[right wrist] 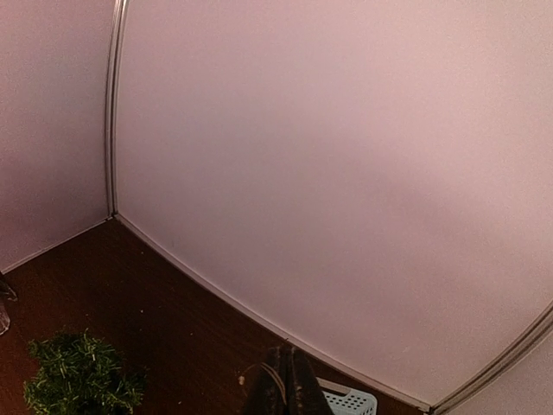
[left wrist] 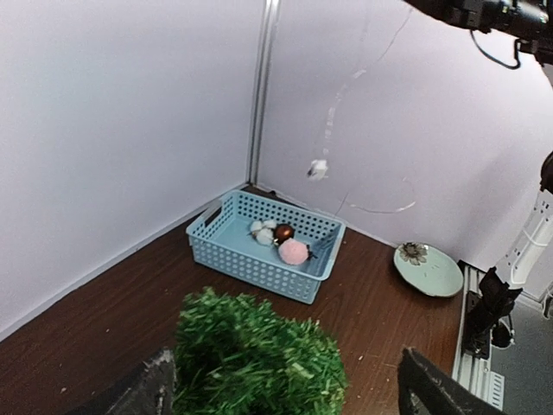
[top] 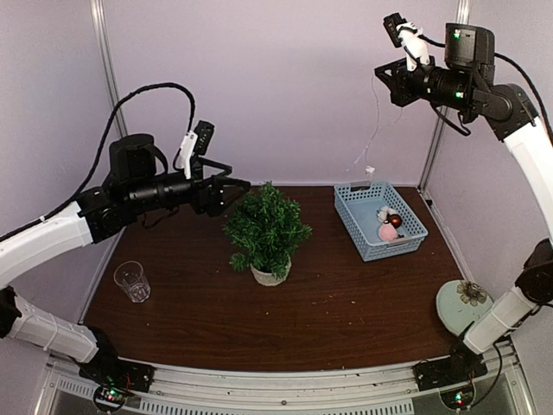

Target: Decorate the small christmas tree

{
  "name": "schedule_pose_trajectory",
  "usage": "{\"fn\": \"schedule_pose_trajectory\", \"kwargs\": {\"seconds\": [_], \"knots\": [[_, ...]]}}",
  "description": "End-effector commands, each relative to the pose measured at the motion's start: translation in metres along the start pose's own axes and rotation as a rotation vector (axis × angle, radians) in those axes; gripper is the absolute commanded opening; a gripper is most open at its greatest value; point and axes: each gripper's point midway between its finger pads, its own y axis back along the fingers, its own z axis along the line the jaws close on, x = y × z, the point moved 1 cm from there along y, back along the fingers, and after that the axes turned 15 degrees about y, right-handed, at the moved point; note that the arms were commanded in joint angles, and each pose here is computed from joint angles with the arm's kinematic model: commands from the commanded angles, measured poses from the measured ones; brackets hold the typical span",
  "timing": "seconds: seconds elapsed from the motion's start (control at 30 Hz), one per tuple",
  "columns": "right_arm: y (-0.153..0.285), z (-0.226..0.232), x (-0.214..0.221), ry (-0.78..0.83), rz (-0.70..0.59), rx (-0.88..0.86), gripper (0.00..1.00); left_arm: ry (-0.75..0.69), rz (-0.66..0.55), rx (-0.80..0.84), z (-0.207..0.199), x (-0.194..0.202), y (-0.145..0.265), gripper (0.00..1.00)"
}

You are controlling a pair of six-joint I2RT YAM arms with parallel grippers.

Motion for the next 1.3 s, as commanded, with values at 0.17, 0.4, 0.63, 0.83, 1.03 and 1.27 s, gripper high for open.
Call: {"fn": "schedule_pose_trajectory", "kwargs": {"seconds": [0.17,0.4,0.63,0.83,1.03,1.27], "knots": [[0.012,0.030,0.020,-0.116,0.055,0.033,0.00,-0.326,-0.138,0.195,-0.099,0.008,-0.055,0.83],[0.017,0.053,0.030,-0.146,0.096,0.048,0.00,-0.294,-0.140,0.190,-0.110,0.037,-0.108,0.76],[0.027,0.055,0.041,-0.175,0.123,0.070,0.00,-0.543,-0.083,0.183,-0.138,0.079,-0.129,0.74],[0.034,0.056,0.047,-0.188,0.128,0.077,0.00,-0.722,-0.021,0.170,-0.134,0.091,-0.131,0.66],[0.035,0.057,0.049,-0.189,0.128,0.073,0.00,-0.812,0.007,0.153,-0.135,0.087,-0.142,0.61],[0.036,0.060,0.050,-0.222,0.125,0.064,0.00,-0.929,0.051,0.077,-0.126,0.083,-0.163,0.55]]}}
